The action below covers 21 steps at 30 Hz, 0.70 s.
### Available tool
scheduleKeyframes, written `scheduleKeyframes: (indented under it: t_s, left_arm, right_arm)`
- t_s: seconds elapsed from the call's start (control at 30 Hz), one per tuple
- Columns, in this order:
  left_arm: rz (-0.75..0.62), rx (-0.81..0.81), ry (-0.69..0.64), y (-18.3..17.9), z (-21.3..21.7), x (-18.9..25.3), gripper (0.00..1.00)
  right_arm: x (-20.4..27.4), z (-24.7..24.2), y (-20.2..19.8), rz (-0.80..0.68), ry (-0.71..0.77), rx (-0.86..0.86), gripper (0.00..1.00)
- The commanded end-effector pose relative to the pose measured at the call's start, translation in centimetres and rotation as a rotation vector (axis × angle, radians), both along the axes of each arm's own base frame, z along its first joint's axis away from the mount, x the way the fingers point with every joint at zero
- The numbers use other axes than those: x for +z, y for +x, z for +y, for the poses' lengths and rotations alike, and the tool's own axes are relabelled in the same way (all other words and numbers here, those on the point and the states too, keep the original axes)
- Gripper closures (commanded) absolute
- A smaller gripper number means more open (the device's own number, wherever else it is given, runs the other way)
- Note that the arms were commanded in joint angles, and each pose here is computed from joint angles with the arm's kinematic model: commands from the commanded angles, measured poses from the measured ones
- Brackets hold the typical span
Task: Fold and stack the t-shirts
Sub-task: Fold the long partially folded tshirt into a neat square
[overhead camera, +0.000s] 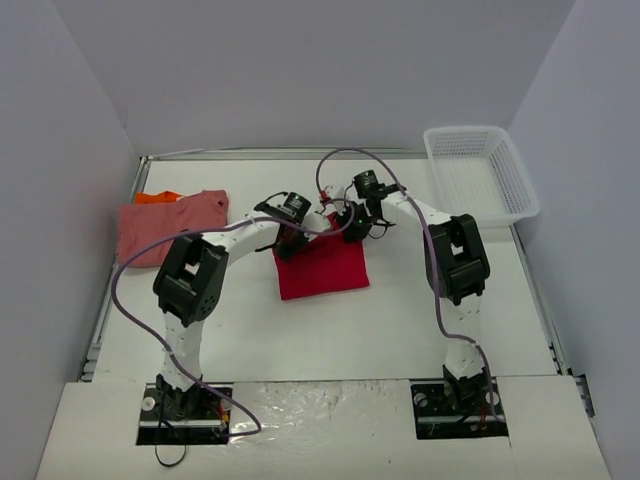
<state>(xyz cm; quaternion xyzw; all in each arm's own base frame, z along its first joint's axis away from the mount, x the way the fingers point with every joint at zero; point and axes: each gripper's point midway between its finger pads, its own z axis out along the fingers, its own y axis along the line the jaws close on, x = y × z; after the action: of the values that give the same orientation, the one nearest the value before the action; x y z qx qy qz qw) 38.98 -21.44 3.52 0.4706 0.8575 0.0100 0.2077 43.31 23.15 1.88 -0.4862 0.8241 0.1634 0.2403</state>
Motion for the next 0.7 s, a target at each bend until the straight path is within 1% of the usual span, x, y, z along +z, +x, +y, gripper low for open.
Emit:
scheduleKeyframes:
  t_s: [0.0,0.1,0.17,0.3,0.47,0.67]
  left_arm:
    - [0.172,-0.056,0.022,-5.5,0.7,-0.7,0.98]
    - [0.161,-0.070,-0.003,-6.2,0.5,0.5,0.98]
    - [0.145,-0.071,-0.016,-6.1,0.4,1.5,0.98]
    - [0.102,-0.086,-0.060,-5.6,-0.3,4.9,0.98]
    - [0.061,-0.087,-0.055,-5.4,0.2,7.1,0.98]
    - [0.033,-0.079,-0.071,-5.6,0.7,9.1,0.98]
  right_arm:
    - [-2.8,-2.0,-8.6,0.257,-0.115,0.033,1.00]
    - [-2.3,-2.0,-10.0,0.267,-0.119,0.046,1.00]
    - [-1.6,-1.8,-10.1,0.254,-0.118,0.044,1.00]
    - [0.9,-1.1,-9.2,0.224,-0.097,0.038,1.00]
    - [4.8,-0.5,-9.4,0.202,-0.056,0.057,1.00]
    - [6.1,-1.1,-10.3,0.202,-0.060,0.054,1.00]
